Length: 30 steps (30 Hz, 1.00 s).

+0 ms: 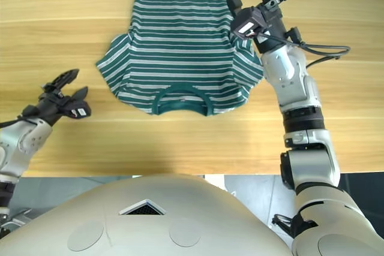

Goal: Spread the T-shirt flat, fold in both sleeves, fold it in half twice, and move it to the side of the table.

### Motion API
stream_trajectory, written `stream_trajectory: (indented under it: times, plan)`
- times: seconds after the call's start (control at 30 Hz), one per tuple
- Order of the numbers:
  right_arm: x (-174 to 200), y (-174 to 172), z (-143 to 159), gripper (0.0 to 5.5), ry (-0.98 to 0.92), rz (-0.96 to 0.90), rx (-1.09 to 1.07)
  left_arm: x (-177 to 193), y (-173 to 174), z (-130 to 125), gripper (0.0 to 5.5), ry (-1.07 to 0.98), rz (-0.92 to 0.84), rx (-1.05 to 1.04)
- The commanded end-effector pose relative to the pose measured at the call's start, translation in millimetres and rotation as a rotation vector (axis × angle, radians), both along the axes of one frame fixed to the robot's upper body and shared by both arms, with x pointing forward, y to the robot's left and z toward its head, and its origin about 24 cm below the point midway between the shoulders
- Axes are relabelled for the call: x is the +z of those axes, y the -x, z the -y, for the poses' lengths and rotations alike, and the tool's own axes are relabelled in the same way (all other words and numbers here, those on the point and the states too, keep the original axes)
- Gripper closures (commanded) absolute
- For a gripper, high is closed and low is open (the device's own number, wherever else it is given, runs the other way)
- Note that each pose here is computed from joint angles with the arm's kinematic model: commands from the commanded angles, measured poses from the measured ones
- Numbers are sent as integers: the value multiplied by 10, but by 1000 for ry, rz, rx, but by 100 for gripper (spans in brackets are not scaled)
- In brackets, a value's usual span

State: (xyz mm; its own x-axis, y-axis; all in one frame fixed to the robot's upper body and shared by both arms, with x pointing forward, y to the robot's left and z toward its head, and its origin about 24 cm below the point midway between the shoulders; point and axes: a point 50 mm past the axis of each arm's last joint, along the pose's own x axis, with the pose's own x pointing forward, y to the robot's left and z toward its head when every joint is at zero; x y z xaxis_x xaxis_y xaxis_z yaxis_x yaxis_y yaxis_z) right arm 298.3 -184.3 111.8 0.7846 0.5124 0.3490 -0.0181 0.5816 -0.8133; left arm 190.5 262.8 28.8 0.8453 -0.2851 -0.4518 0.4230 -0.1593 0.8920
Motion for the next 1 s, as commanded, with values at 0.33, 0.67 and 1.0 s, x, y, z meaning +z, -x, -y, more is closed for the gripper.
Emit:
stream_trajectory:
  times: [0.33,0.67,1.0]
  plan:
    - [-16,-1,50,288,-15,4,-43,-226,-261,135,221,-99,-71,-119]
    - [-56,-7,88,288,-40,-4,-65,-315,-365,218,221,-102,-90,-179]
    - [-62,-15,110,288,-54,-12,-72,-453,-237,272,391,-105,-181,-227]
